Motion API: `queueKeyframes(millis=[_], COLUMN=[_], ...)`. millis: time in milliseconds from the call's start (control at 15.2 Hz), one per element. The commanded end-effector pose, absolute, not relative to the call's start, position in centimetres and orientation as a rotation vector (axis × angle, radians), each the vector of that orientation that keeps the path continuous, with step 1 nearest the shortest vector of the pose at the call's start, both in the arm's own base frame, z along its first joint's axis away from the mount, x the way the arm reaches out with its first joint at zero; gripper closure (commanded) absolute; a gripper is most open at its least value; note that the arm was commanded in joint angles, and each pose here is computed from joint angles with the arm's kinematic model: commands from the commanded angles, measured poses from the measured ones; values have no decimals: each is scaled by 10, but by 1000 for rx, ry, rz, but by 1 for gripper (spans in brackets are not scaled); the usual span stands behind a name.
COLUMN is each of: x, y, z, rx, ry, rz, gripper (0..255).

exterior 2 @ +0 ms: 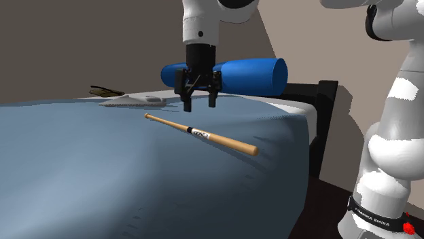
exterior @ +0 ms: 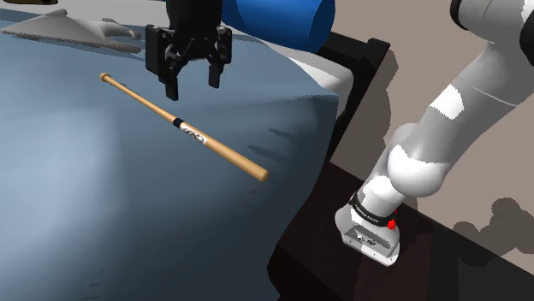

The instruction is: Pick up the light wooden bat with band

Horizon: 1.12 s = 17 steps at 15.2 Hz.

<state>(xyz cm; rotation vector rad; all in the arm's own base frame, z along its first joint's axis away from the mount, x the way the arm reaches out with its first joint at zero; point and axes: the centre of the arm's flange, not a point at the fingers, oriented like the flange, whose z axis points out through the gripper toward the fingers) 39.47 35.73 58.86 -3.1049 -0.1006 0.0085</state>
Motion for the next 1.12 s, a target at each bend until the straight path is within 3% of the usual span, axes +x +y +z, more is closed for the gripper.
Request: queueKeyframes(millis=[0,660,726,1056], x=[401,402,402,402], y=[383,394,394,394], z=[582,540,540,540], rx=[-3105,-3105,-3105,-3105], ry=[-119,-128,-128,-128], rz=[38,50,50,50], gripper=[0,0,255,255])
